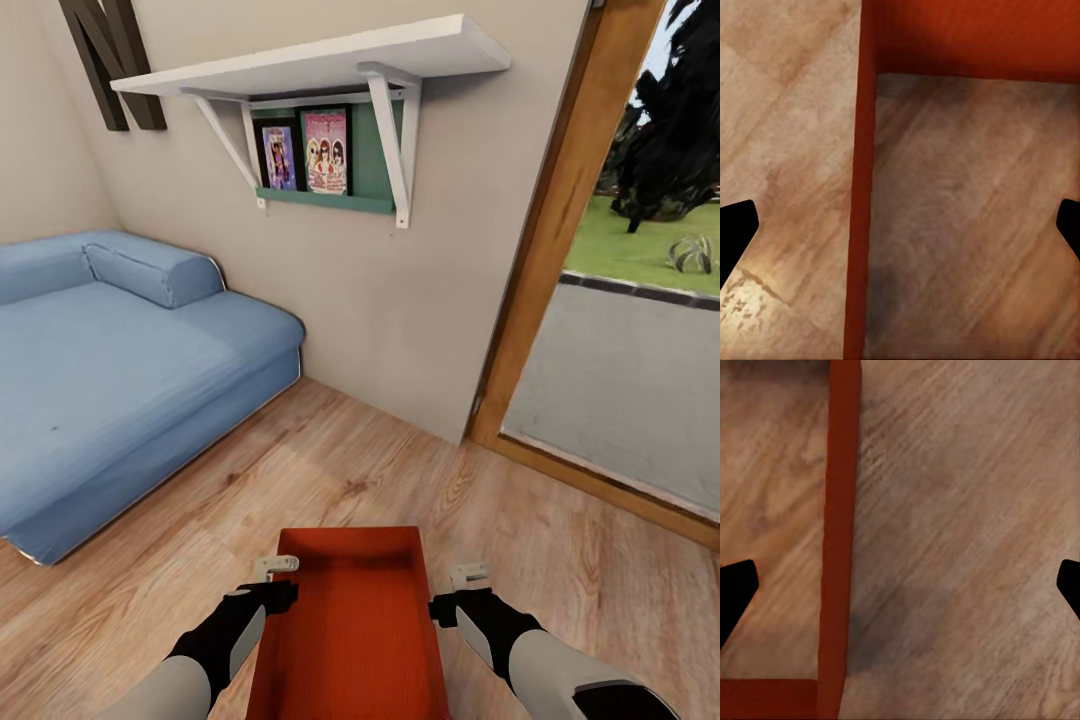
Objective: Move the two storage containers from the living room to the garage. In the garage, place one container on the floor and stack the other container on top of it (either order is fine).
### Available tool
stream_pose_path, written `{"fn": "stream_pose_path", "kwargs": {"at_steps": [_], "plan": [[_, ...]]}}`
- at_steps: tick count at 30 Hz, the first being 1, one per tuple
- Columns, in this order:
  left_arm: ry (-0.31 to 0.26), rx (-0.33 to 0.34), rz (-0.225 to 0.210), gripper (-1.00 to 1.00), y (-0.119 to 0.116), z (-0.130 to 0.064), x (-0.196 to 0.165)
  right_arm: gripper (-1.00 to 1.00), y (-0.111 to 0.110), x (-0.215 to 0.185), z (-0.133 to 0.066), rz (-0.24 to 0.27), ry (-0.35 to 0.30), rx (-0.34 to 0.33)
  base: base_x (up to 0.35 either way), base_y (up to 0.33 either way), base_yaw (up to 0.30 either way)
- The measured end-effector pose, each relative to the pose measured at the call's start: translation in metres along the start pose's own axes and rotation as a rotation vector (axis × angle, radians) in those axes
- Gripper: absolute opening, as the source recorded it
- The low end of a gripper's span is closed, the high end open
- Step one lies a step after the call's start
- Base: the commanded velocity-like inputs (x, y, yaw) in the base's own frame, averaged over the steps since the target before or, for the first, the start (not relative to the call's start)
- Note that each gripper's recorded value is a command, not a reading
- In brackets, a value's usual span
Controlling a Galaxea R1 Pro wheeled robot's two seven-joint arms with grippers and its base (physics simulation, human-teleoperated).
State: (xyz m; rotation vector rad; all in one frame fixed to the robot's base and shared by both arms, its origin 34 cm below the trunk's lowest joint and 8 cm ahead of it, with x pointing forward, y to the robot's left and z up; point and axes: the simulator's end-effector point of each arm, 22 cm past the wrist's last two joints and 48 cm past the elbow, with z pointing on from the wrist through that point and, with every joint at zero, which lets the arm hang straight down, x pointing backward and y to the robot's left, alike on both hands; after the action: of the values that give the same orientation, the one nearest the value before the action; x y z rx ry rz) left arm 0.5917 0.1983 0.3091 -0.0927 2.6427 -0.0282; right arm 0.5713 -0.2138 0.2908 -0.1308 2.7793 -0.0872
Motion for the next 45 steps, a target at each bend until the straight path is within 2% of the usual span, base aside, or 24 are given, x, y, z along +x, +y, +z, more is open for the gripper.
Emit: {"fn": "stream_pose_path", "kwargs": {"at_steps": [7,16,21,24,28,36,40,42,43,45], "plan": [[0.000,0.000,0.000,1.00,0.001,0.012,0.010,1.00,0.001,0.009,0.013,0.000,0.000,0.000,0.000,0.000,0.000],[-0.001,0.000,0.000,1.00,0.001,0.012,0.010,1.00,0.001,0.005,0.012,-0.002,0.005,0.004,0.000,0.000,0.000],[0.001,0.000,-0.001,1.00,0.001,0.012,0.011,1.00,0.002,-0.010,0.004,-0.016,0.085,0.004,0.000,0.000,0.000],[0.001,0.000,-0.001,1.00,0.001,0.012,0.011,1.00,0.003,-0.011,0.003,-0.017,0.096,0.002,0.000,0.000,0.000],[0.001,0.000,-0.001,1.00,0.001,0.012,0.011,1.00,0.004,-0.013,0.002,-0.016,0.098,0.000,0.000,0.000,0.000],[0.003,0.000,0.000,1.00,0.002,0.025,0.024,1.00,0.006,-0.004,0.017,-0.016,0.098,-0.001,0.000,0.000,0.000],[0.005,0.000,-0.001,1.00,0.002,0.026,0.025,1.00,0.007,-0.004,0.017,-0.016,0.098,-0.001,0.000,0.000,0.000],[0.025,0.000,0.002,1.00,0.002,0.025,0.029,1.00,0.007,-0.004,0.017,-0.016,0.097,-0.001,0.000,0.000,0.000],[0.056,-0.001,0.005,1.00,0.002,0.025,0.036,1.00,0.006,-0.004,0.017,-0.015,0.097,-0.001,0.000,0.000,0.000],[0.085,-0.002,0.008,1.00,0.002,0.025,0.042,1.00,0.006,-0.004,0.017,-0.015,0.097,-0.001,0.000,0.000,0.000]]}}
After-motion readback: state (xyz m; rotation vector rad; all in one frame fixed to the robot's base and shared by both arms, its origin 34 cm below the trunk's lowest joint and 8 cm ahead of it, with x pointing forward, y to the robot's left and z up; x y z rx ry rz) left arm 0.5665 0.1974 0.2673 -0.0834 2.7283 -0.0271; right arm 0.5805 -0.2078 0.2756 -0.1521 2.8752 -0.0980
